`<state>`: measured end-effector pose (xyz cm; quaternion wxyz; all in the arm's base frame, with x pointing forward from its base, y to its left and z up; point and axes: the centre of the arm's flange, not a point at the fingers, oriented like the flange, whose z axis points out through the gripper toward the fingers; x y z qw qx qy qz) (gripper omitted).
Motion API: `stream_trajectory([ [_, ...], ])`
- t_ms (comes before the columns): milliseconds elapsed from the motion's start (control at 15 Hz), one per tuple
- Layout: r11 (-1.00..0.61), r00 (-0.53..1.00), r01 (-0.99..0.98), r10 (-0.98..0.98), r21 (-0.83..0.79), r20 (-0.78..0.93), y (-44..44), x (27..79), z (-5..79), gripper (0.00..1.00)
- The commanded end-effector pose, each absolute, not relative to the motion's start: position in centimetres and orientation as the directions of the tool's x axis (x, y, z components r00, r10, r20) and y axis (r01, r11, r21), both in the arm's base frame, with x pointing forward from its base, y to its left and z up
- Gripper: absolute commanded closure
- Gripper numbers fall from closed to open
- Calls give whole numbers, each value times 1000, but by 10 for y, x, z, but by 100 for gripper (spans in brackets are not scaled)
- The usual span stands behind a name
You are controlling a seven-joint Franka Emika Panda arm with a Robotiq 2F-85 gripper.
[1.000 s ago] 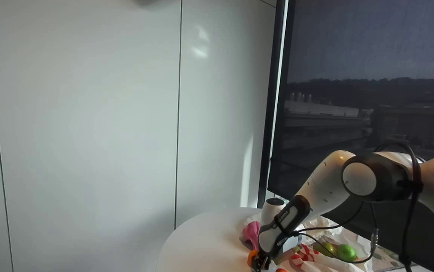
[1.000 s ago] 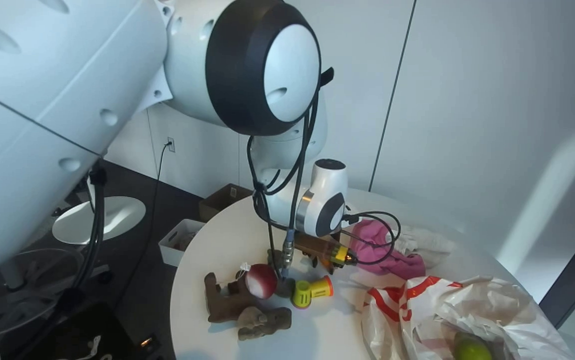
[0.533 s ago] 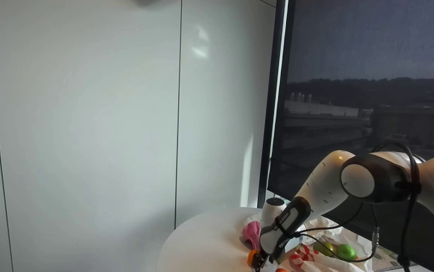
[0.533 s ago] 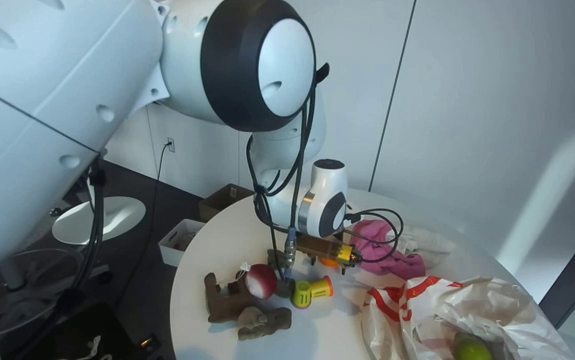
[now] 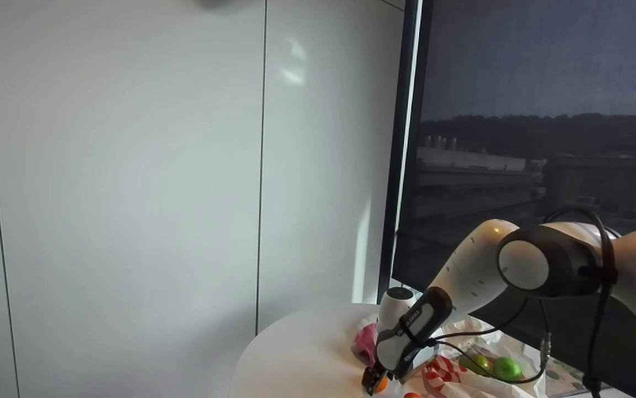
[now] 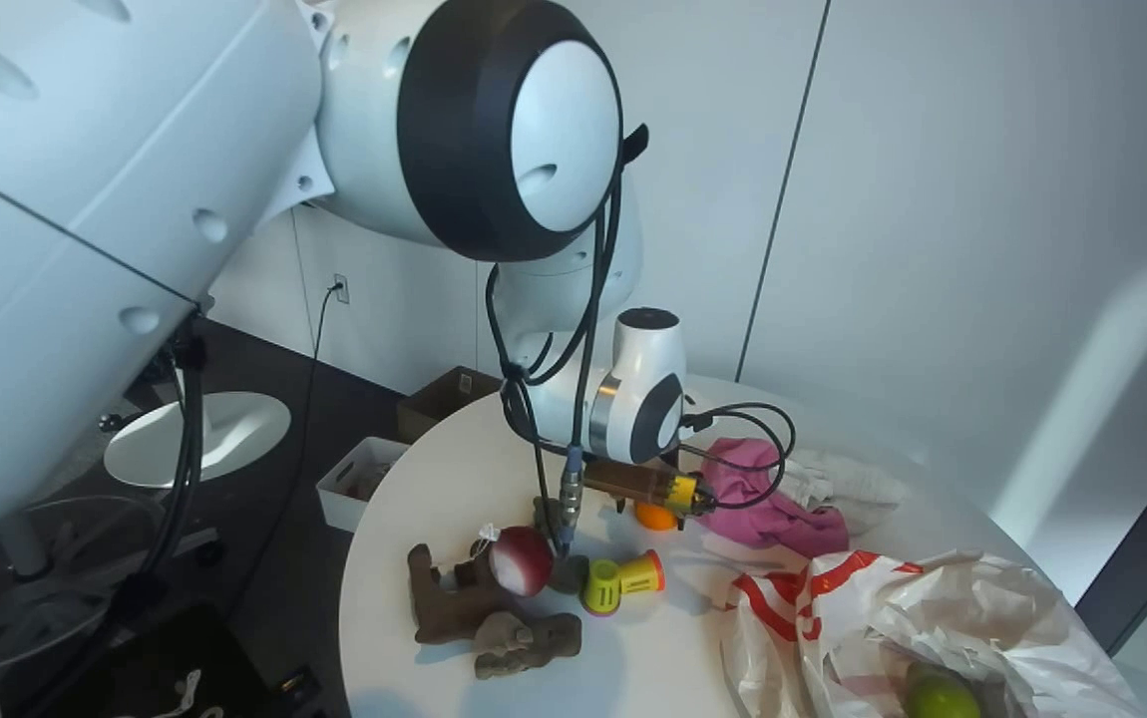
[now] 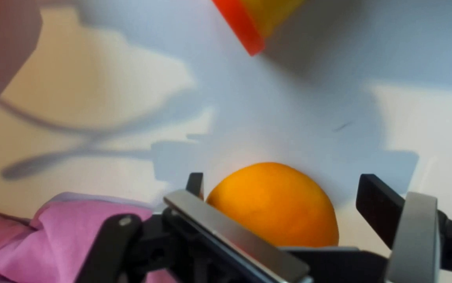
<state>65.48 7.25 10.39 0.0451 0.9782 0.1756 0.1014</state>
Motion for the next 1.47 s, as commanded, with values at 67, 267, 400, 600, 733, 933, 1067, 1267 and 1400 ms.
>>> stream_trajectory([
  [67,-919,892,367,392,146,225,82,664,105,25],
  [267,-920,892,366,390,141,230,84,663,108,41],
  [400,-924,895,356,380,141,233,81,664,113,48],
  [600,-933,917,322,349,160,193,71,661,128,50],
  [733,-942,936,254,296,218,190,48,658,147,50],
  [933,-956,951,80,159,283,266,-11,655,204,50],
  [1067,-953,947,-38,62,299,316,-53,651,238,50],
  [1267,-922,933,-212,-92,324,347,-138,633,275,50],
  [1400,-886,916,-321,-200,336,348,-189,626,270,50],
])
